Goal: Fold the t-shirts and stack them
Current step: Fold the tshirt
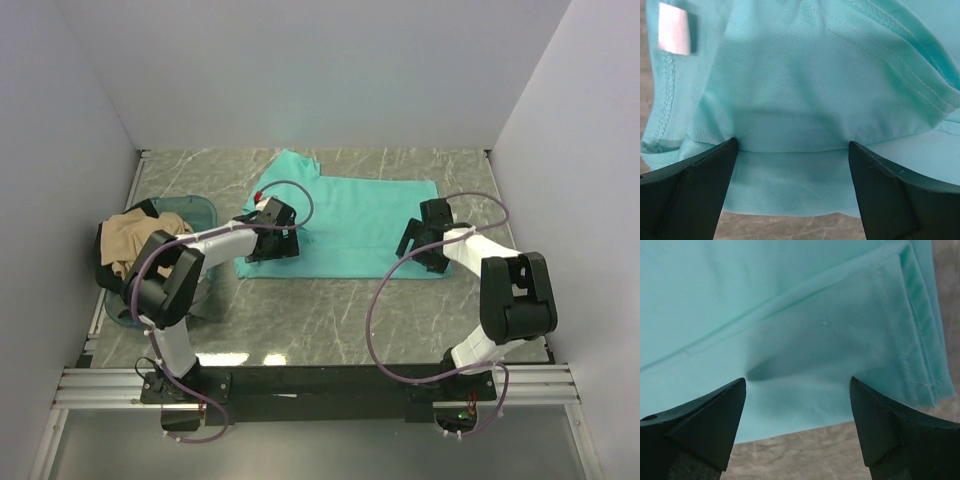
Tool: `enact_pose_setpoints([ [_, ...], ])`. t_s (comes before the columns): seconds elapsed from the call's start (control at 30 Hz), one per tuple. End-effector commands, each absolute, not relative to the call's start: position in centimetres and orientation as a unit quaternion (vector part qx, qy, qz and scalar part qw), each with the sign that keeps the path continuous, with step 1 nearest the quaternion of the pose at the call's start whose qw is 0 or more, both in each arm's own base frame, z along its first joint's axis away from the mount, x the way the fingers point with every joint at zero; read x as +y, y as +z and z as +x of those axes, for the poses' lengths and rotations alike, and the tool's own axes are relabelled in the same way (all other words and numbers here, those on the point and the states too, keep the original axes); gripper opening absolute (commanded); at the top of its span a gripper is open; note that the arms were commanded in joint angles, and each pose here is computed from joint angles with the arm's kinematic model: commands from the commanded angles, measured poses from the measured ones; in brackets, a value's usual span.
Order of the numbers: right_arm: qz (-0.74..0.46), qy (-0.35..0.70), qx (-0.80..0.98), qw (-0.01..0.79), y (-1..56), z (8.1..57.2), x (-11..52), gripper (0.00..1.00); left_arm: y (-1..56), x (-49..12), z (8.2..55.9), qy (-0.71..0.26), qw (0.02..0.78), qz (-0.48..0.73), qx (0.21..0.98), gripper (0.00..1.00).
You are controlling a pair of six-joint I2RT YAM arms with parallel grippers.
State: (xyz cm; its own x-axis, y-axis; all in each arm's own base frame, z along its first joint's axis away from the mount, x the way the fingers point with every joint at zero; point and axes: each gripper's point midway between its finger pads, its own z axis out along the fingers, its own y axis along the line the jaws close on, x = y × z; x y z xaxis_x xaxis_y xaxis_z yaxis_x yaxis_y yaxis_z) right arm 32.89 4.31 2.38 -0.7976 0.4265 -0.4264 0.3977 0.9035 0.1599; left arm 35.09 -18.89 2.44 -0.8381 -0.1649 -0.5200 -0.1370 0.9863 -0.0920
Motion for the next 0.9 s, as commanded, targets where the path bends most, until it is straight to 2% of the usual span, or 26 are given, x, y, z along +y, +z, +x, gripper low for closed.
enact_pose_setpoints([
  [0.0, 0.228, 0.029, 0.947, 0.223, 1.9, 31.0, 4.2, 0.91, 0.9, -18.1, 31.7, -0.033, 0.231, -0.105, 0.967, 0.99],
  [0.07, 0.231, 0.03, 0.949, 0.214, 1.5, 29.5, 4.4, 0.91, 0.0, -17.7, 29.7, -0.036, 0.212, -0.11, 0.97, 1.0],
  [0.3, 0.26, 0.016, 0.946, 0.192, 1.3, 24.8, 4.1, 0.91, 1.4, -16.9, 25.8, -0.036, 0.217, -0.132, 0.967, 0.99],
  [0.67, 0.296, 0.07, 0.932, 0.196, 2.1, 19.8, 5.4, 0.92, 2.5, -16.0, 19.4, -0.005, 0.204, -0.126, 0.971, 0.99],
  [0.87, 0.279, 0.096, 0.913, 0.282, 7.1, 22.7, 5.4, 0.92, 7.5, -17.9, 22.6, -0.043, 0.273, -0.121, 0.953, 0.99],
])
